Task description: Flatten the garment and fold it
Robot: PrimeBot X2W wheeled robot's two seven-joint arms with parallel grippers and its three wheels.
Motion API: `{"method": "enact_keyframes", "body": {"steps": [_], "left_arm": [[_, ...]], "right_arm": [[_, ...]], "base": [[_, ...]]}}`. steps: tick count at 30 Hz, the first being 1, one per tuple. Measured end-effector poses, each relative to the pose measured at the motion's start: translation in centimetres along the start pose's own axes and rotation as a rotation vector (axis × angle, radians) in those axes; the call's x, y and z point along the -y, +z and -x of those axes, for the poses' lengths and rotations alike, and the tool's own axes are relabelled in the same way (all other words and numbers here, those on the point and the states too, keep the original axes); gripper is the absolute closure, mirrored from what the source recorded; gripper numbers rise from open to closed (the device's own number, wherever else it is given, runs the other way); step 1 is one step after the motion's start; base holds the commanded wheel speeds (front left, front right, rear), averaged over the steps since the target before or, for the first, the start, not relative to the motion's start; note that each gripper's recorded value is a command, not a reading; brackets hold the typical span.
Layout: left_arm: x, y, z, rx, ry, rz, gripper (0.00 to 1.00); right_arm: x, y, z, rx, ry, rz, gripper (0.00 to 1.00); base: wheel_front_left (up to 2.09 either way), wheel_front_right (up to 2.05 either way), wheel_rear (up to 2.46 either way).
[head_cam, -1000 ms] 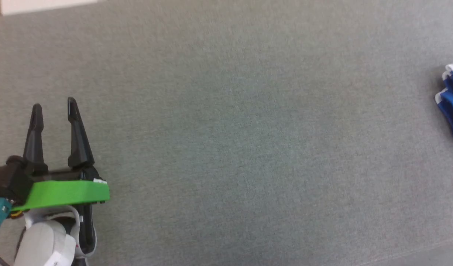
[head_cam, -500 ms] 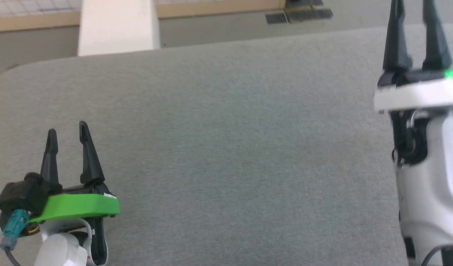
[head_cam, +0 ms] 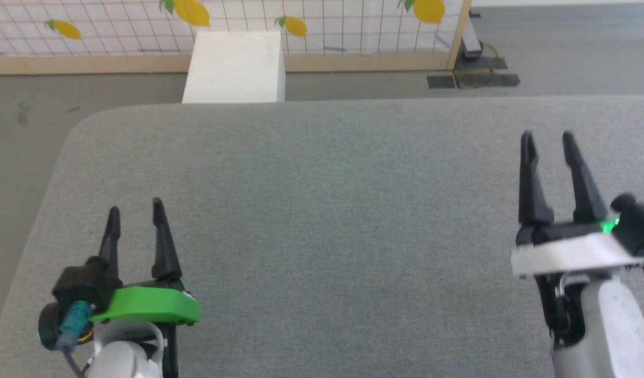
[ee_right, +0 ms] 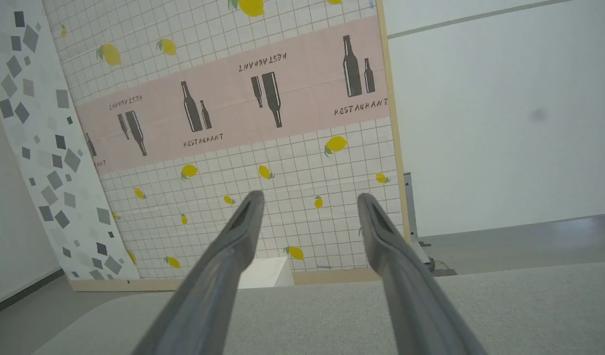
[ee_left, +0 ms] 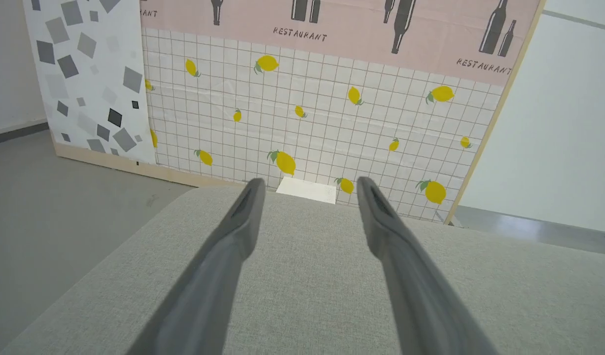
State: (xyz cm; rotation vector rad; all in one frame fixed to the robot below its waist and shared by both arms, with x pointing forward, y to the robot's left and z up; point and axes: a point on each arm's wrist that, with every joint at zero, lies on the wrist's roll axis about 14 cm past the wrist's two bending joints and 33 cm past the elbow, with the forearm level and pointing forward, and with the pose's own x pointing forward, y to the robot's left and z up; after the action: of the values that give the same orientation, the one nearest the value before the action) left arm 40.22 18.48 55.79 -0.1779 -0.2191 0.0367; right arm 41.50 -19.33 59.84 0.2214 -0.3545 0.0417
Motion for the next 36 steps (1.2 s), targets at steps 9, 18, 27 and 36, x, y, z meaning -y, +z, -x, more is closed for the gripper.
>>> {"method": "enact_keyframes", "body": {"steps": [9,18,27,36], "left_arm": [[1.0,-1.5,1.8,-0.053,-0.022,-0.051,0.0],[1.9,-3.7,3.8,-0.132,-0.053,-0.013,0.0],[1.5,-4.7,4.7,-0.171,-0.044,0.027,0.0],[1.1,-4.9,4.9,-0.176,-0.039,0.03,0.0]], "right_arm": [[0.9,-3.1,5.6,-0.137,-0.025,0.066,0.0],[0.7,-4.4,7.8,-0.195,-0.023,0.064,0.0],[0.8,-5.3,8.3,-0.227,-0.026,0.059,0.0],[0.8,-5.5,8.4,-0.231,-0.029,0.054,0.0]], "base": [[0.0,0.0,0.0],[0.0,0.0,0.0],[0.0,0.0,0.0],[0.0,0.0,0.0]]}}
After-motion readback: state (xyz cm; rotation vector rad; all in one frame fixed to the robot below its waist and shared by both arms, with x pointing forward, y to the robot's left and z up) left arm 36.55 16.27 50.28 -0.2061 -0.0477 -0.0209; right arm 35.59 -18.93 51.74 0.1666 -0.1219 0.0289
